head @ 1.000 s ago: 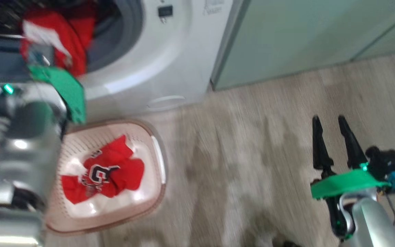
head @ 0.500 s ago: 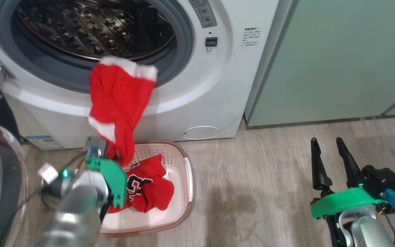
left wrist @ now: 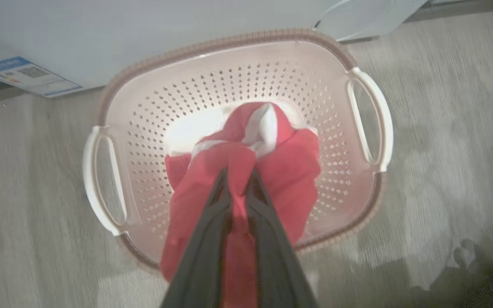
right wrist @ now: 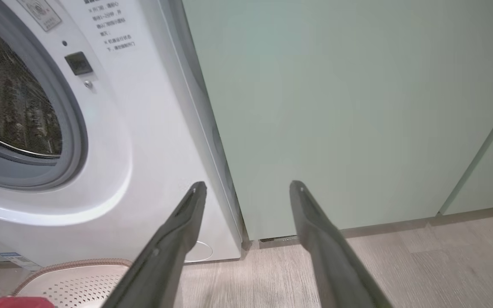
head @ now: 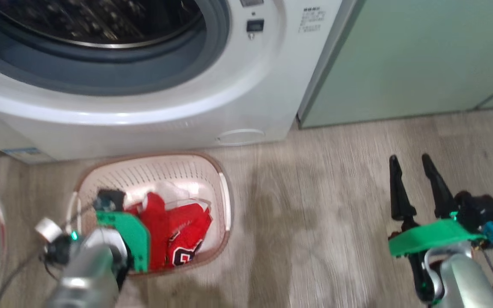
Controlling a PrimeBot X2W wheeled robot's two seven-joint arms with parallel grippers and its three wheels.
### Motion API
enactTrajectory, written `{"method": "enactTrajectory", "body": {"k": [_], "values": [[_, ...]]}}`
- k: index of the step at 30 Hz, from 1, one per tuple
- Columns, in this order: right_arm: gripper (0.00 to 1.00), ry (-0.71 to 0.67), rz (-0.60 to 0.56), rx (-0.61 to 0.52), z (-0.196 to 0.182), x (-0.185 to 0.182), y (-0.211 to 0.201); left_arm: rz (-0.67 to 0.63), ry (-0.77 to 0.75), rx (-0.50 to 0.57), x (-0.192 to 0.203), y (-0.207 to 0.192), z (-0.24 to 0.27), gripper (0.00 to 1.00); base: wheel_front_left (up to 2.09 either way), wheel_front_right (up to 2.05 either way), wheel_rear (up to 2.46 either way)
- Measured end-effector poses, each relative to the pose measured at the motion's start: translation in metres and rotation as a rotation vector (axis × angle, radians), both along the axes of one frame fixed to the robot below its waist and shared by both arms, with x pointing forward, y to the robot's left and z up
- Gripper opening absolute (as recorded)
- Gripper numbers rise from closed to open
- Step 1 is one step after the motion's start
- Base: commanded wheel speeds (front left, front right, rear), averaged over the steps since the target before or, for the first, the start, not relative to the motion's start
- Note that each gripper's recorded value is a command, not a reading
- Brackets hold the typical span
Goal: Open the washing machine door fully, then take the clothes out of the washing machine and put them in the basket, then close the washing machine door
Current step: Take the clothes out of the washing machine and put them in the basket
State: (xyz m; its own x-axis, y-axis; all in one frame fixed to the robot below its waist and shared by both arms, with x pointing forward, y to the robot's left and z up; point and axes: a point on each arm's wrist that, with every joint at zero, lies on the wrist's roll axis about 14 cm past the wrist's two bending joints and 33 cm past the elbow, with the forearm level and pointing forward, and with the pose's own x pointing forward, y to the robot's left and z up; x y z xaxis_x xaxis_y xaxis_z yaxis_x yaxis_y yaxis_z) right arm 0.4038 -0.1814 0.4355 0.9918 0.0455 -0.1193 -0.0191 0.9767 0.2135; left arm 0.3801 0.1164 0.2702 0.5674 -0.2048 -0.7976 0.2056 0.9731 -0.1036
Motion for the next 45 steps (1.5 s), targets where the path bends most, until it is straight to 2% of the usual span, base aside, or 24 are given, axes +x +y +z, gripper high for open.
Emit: {"method": "enactTrajectory", "body": {"k": [4,8,17,22,23,24,26,33,40,45], "values": [[1.00,0.019,-0.010,-0.018,-0.011,0.016,-0.006,0.008,-0.038,-0.012,0.043,-0.002,-0.003,0.00,0.00,0.00,0.00],[1.00,0.040,-0.015,-0.027,-0.023,0.029,-0.010,0.020,-0.019,-0.020,0.060,-0.003,-0.018,0.00,0.00,0.00,0.00],[1.00,0.085,-0.038,-0.053,-0.048,0.045,-0.023,0.048,0.181,-0.023,0.038,-0.008,-0.077,0.00,0.00,0.00,0.00],[1.00,0.106,-0.046,-0.063,-0.058,0.047,-0.027,0.054,0.221,-0.023,0.031,-0.011,-0.092,0.00,0.00,0.00,0.00],[1.00,0.106,-0.047,-0.065,-0.058,0.048,-0.028,0.061,0.214,-0.029,0.032,-0.011,-0.093,0.12,0.00,0.00,0.00],[1.00,0.105,-0.047,-0.067,-0.058,0.049,-0.028,0.069,0.198,-0.035,0.034,-0.011,-0.092,0.37,0.00,0.00,0.00],[1.00,0.097,-0.046,-0.070,-0.055,0.050,-0.028,0.077,0.172,-0.033,0.037,-0.011,-0.087,1.00,0.00,0.00,0.00],[1.00,0.041,-0.035,-0.057,-0.030,0.048,-0.022,0.124,-0.010,-0.084,0.050,-0.009,-0.048,1.00,0.00,0.00,0.00],[1.00,0.001,-0.011,-0.032,-0.006,0.027,-0.009,0.187,-0.157,-0.147,0.050,0.000,0.002,1.00,0.00,0.00,0.00],[1.00,-0.046,0.002,-0.011,0.015,0.011,-0.001,0.225,-0.370,-0.204,0.067,0.012,0.063,1.00,0.00,0.00,0.00]]}}
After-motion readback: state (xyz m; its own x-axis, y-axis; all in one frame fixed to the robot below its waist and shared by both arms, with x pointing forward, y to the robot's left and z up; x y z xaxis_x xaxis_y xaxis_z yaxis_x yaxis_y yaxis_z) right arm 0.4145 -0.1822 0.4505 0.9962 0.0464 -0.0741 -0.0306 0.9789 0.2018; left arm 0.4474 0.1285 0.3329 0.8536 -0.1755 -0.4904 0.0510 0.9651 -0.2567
